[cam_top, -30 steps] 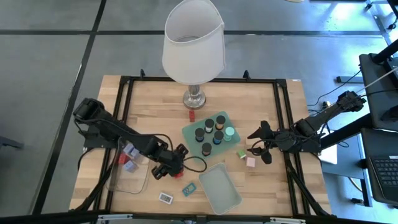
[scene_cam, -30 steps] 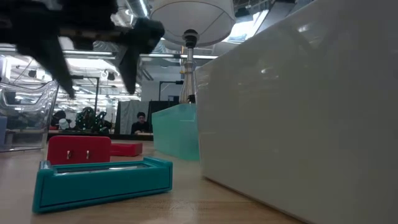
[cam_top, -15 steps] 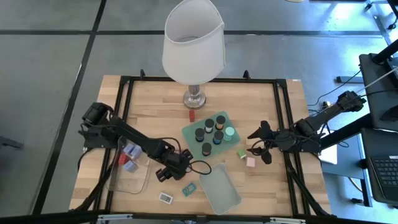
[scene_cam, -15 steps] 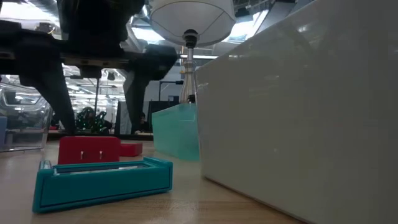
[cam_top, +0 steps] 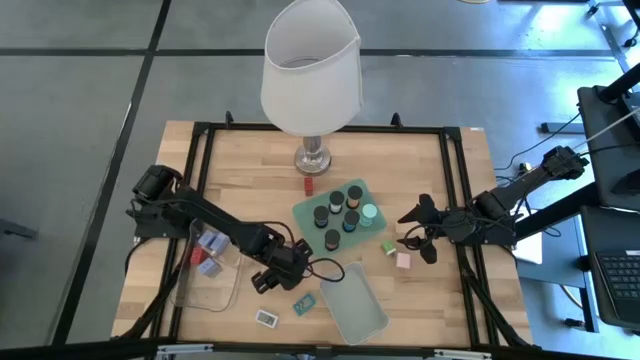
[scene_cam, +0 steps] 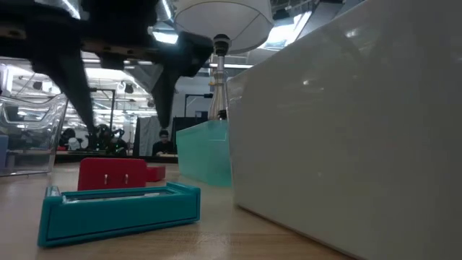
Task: Pick & Place Office items
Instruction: Put the bottom red charger adapter into the transparent bin
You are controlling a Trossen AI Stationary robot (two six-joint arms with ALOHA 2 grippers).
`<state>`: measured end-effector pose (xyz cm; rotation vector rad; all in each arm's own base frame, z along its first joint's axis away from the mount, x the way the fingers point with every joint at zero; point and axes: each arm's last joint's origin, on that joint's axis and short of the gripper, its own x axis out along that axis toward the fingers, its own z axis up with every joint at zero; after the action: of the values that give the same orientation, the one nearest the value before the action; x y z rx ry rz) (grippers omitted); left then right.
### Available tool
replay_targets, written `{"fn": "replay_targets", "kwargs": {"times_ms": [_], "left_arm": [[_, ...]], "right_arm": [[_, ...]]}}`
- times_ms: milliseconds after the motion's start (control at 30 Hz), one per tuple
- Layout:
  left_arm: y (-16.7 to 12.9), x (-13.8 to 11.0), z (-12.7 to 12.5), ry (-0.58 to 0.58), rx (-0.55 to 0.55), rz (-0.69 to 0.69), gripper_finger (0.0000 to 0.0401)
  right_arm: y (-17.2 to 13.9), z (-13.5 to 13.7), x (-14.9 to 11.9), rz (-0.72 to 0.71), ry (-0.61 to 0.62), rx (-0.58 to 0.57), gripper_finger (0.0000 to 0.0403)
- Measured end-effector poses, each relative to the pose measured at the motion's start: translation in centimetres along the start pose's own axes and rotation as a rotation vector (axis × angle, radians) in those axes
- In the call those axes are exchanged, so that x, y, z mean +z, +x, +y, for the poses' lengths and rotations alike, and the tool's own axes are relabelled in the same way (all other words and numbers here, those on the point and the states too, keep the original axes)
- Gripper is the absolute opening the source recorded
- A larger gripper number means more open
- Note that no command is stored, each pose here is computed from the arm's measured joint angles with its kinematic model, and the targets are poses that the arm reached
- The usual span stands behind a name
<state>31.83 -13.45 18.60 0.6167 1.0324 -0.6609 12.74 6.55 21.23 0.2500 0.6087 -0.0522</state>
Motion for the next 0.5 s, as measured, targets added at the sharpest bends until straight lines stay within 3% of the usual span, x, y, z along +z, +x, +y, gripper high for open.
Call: {"fn": "replay_targets", "kwargs": {"times_ms": [200,500], "left_arm": [[1.2,-1.1,-0.3,-0.058,-0.047,0.020,0.0269],[3.8,-2.2,0.1,-0.012,-0.071,0.092,0.0269]], "right_arm": [[0.0,0.0,0.0,0.000,0.000,0.000,0.0291],[0.0,0.0,0.0,-0.001,0.000,-0.001,0.0291]]}}
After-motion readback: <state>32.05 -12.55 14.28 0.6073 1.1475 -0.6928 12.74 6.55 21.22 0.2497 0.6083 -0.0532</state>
